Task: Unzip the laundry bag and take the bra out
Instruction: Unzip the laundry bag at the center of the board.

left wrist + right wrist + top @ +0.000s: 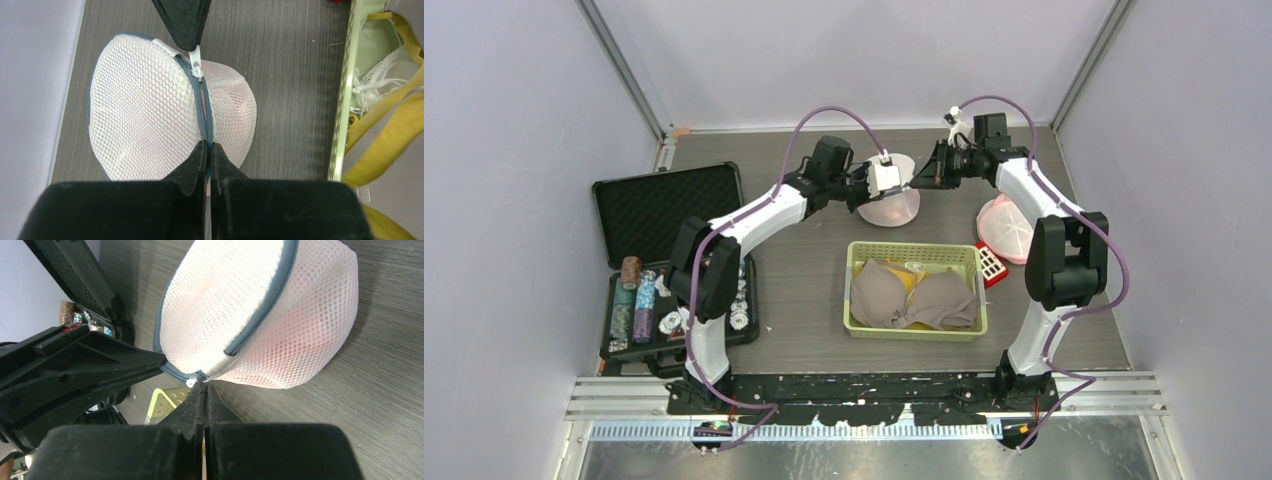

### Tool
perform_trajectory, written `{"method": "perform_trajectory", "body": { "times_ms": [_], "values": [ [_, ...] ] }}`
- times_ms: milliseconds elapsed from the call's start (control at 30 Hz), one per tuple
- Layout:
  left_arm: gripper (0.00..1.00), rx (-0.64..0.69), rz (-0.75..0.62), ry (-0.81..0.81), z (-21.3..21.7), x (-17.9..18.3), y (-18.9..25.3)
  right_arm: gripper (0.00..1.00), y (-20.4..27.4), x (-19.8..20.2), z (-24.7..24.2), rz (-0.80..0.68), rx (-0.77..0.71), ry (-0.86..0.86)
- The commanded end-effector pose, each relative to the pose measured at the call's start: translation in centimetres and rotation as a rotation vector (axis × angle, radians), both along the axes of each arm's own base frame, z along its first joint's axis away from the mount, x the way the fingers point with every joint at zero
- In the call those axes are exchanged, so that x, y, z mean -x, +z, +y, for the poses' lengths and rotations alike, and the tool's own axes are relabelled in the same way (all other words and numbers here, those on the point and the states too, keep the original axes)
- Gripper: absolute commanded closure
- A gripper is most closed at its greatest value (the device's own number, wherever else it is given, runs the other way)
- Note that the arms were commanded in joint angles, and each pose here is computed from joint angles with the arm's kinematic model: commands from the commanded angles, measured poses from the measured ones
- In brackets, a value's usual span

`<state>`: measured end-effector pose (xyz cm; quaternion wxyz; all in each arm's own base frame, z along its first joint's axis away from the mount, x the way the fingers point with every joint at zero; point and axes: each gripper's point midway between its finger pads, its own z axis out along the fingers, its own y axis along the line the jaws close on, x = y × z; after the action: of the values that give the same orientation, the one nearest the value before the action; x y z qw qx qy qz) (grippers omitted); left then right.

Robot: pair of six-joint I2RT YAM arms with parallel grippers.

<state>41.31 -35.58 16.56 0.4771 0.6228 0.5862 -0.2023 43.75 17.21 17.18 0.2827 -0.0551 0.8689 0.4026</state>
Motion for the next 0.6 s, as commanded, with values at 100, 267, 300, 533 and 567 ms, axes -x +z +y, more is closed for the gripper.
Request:
{"method": "perform_trajectory", "body": {
  "times_ms": [100,267,300,533,567],
  "values": [
    [1.00,-0.038,0.036,-0.028,1.9,0.9,0.0,0.99,0.1,-2.0,-2.4,-0.100,0.123,-0.039],
    [1.00,-0.050,0.041,-0.049,2.0,1.3,-0.3,0.99,-0.3,-2.1,-2.7,-0.095,0.141,-0.049],
    [1.00,-0.052,0.041,-0.051,2.1,1.3,-0.3,0.99,-0.3,-2.0,-2.6,-0.096,0.139,-0.048],
    [1.00,-0.056,0.047,-0.045,2.8,1.1,-0.3,0.99,0.6,-2.3,-2.4,-0.114,0.122,-0.053],
    [1.00,-0.054,0.048,-0.046,2.8,1.2,-0.2,0.99,0.7,-2.1,-2.1,-0.105,0.101,-0.037]
  ]
}}
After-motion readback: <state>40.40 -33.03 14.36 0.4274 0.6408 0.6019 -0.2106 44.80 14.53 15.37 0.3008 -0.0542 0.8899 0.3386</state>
